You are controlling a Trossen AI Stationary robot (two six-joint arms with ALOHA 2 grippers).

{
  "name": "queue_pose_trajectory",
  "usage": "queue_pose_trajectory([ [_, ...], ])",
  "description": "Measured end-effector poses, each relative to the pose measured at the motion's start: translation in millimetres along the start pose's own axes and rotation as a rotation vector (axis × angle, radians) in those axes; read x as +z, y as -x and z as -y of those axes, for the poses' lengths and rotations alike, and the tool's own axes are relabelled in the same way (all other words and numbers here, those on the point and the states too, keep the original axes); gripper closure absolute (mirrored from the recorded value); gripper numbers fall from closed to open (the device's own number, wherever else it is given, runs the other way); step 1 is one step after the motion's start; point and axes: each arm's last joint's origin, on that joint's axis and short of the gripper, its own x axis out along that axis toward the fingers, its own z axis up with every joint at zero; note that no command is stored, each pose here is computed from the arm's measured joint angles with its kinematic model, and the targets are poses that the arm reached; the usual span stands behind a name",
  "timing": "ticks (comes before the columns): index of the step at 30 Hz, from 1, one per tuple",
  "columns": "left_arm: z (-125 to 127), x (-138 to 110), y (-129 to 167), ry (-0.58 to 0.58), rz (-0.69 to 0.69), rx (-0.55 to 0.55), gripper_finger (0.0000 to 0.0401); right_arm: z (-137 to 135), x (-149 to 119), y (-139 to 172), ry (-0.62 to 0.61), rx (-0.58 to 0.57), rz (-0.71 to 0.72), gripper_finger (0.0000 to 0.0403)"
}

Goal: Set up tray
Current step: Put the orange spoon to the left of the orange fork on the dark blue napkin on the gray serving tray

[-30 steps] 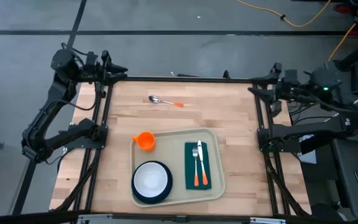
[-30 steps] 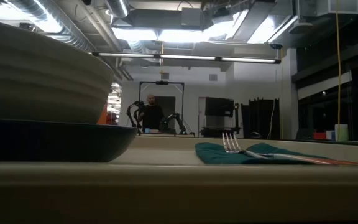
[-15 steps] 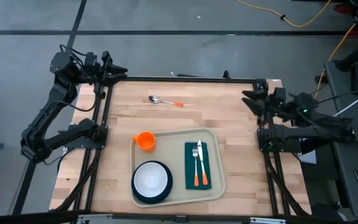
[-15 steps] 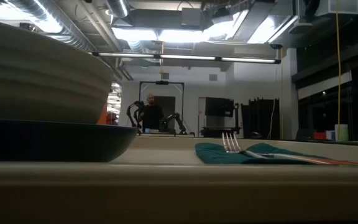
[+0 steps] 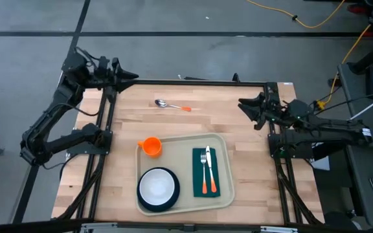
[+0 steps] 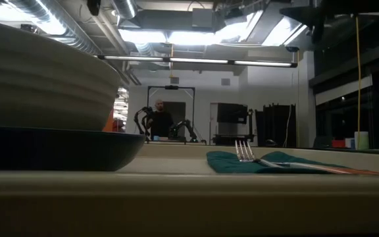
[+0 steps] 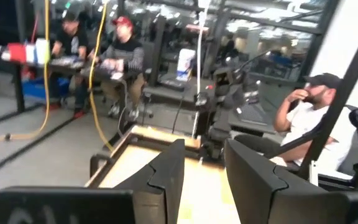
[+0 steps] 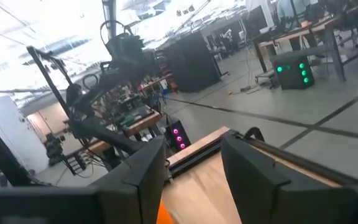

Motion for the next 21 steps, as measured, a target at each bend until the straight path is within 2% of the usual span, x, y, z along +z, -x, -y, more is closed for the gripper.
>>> queue_pose_trajectory([
  [5,-10.0,-10.8,-10.1,0.054,-0.072,0.05,0.0291,-4.6,4.2,-11.7,0.052,-0.006,-0.017,0.024],
  [12,-39.9,-35.5,-28.8,0.193,-0.225,0.287,0.0292,-8.6,6.7,-24.2,0.061,-0.016,-0.043,0.024],
  [17,-66.3,-51.1,-45.8,0.377,-0.27,0.411,0.029,-8.5,5.4,-26.2,0.052,-0.019,-0.052,0.024],
  [21,-87.0,-70.1,-60.6,0.542,-0.333,0.454,0.0285,-8.9,4.9,-26.1,0.021,-0.004,-0.064,0.024],
])
